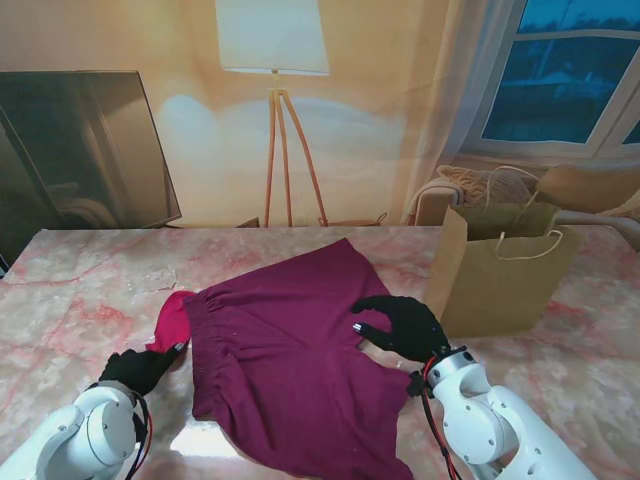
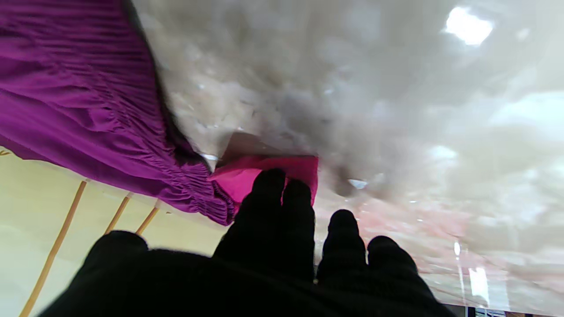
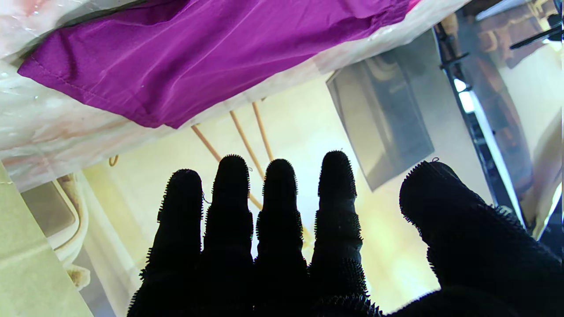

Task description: Fold the socks and the shorts into the kraft paper bag

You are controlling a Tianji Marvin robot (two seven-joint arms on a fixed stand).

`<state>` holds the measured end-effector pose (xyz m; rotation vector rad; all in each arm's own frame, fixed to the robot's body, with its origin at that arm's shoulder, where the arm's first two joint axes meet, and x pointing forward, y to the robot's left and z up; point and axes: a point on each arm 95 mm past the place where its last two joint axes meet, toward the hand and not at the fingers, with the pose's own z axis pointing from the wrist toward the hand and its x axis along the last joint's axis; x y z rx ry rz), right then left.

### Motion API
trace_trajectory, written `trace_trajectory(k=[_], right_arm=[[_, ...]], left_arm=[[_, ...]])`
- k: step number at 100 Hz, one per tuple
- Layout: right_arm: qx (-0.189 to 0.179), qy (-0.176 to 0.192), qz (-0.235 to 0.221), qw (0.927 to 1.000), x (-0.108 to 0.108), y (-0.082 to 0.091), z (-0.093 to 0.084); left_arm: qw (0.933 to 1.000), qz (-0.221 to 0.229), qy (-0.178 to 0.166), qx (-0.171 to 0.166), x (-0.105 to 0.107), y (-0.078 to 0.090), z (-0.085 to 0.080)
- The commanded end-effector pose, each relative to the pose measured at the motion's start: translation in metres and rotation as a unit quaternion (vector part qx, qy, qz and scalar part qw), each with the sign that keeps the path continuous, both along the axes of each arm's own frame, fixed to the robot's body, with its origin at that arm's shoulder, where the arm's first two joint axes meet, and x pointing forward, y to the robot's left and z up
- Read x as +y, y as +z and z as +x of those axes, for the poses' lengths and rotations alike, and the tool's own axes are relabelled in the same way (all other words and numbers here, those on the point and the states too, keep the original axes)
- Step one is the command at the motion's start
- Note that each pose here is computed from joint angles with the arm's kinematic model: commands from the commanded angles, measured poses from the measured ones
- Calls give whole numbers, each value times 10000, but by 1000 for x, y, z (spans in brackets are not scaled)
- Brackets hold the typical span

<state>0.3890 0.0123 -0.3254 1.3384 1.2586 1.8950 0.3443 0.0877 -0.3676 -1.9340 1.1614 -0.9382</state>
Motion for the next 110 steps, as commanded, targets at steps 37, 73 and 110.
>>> trace_trajectory(k=[37,73,110], right_arm=[[-89,105,71,9999,8,1,-11],[-149,134,100,9997,11,4,-13],[-142,76,108,9998,10,7,-10]], left_arm=[[9966,137,192,795,8,-17,-73],[9981,496,-11,370,1,18,-88],[9875,1320,-152,-847,2,57,-60]])
